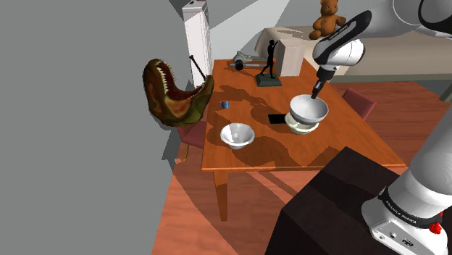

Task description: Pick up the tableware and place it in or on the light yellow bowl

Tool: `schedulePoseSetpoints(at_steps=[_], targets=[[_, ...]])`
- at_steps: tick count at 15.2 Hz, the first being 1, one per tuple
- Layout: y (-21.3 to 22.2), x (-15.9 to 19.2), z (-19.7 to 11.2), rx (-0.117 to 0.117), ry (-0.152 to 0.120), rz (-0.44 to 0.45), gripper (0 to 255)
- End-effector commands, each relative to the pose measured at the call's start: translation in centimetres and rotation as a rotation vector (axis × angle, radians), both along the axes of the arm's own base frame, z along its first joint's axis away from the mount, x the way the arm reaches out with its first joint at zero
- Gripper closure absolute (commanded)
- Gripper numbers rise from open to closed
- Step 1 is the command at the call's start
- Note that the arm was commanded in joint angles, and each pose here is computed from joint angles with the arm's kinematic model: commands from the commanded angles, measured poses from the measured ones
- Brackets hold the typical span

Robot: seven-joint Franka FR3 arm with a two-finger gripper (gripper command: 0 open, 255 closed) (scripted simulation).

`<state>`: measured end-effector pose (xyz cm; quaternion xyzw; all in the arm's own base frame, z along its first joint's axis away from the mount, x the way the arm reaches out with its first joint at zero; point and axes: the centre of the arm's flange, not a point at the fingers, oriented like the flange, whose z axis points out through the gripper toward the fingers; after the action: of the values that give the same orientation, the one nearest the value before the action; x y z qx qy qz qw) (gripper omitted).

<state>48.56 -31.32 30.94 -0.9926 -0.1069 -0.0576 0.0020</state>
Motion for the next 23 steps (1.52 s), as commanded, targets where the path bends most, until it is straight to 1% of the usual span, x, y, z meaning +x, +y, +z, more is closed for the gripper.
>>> schedulePoseSetpoints(at_steps=[1,7,8,13,17,23], targets=[[0.0,0.0,-0.4,-0.001,-0.001,0.000,255],[0.0,0.0,-0.4,-0.001,-0.001,0.000,255],[0.0,0.0,-0.4,-0.001,-0.001,0.000,0],[0.0,0.0,-0.4,-0.001,-0.001,0.000,0],[-0.1,-0.6,4.6,-0.001,-0.001,0.000,0],[-0.1,-0.6,4.6,-0.001,-0.001,0.000,0]])
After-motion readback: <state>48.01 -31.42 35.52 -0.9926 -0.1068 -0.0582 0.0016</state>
